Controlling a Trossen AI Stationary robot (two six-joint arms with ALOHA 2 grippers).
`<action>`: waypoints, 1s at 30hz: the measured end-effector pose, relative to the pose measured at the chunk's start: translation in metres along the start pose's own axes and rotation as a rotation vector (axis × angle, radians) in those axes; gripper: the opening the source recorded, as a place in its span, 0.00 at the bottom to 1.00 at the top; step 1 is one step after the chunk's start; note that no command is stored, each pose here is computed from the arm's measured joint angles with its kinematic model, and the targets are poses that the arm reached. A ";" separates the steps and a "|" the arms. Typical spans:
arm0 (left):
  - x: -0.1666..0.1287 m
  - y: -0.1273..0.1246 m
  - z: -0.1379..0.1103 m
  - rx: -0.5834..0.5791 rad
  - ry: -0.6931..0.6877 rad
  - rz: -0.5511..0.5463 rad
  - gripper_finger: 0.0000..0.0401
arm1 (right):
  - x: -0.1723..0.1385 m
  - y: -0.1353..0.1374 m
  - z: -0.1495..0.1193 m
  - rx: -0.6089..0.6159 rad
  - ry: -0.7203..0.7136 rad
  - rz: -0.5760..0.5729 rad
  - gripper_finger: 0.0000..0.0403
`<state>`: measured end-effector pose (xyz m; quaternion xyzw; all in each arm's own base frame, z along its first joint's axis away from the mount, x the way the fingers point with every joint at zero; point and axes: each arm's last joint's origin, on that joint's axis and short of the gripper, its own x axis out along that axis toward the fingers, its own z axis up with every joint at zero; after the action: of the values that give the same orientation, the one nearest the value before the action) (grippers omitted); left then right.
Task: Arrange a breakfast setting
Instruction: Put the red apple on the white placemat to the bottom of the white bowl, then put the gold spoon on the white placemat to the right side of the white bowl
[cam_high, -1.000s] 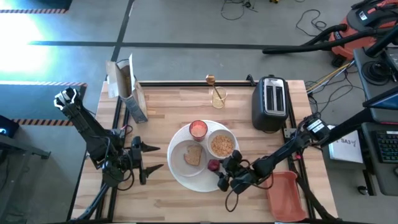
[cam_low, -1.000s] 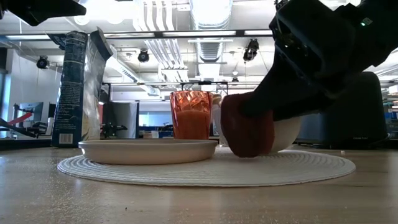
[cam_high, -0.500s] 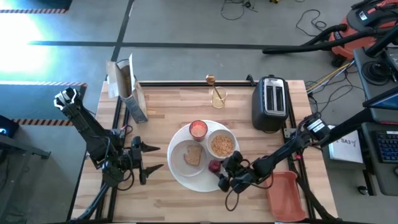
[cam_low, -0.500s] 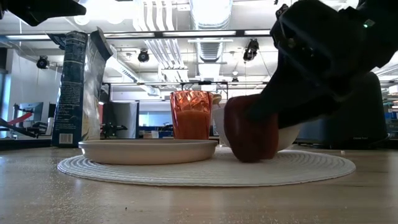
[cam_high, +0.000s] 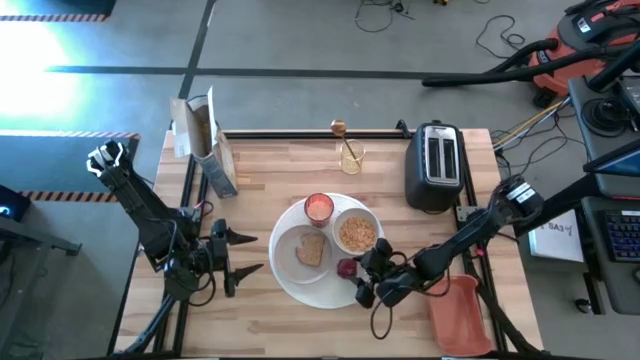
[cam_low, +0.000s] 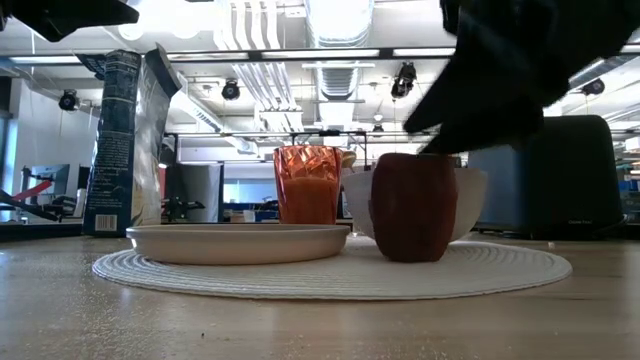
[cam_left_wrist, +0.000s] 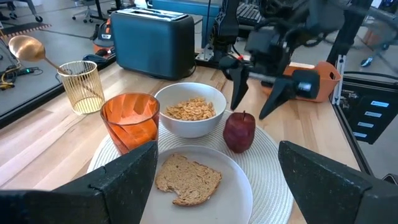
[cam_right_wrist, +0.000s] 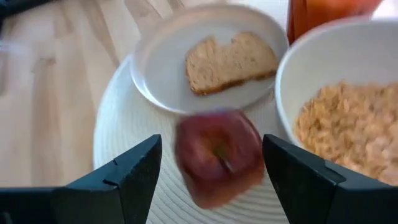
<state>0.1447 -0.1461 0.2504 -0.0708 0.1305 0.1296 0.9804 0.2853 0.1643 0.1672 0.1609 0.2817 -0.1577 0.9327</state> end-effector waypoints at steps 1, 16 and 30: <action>0.000 0.000 0.000 0.000 0.000 0.000 0.79 | -0.004 0.000 0.004 -0.002 -0.009 0.009 0.66; 0.000 -0.001 0.001 -0.011 -0.006 -0.002 0.79 | -0.041 -0.033 0.078 0.039 -0.224 -0.038 0.67; 0.000 -0.001 0.001 -0.018 -0.010 -0.002 0.79 | -0.019 -0.104 0.122 0.111 -0.211 -0.241 0.63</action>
<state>0.1453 -0.1468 0.2518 -0.0793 0.1243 0.1300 0.9805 0.2882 0.0271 0.2519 0.1598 0.1904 -0.2997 0.9211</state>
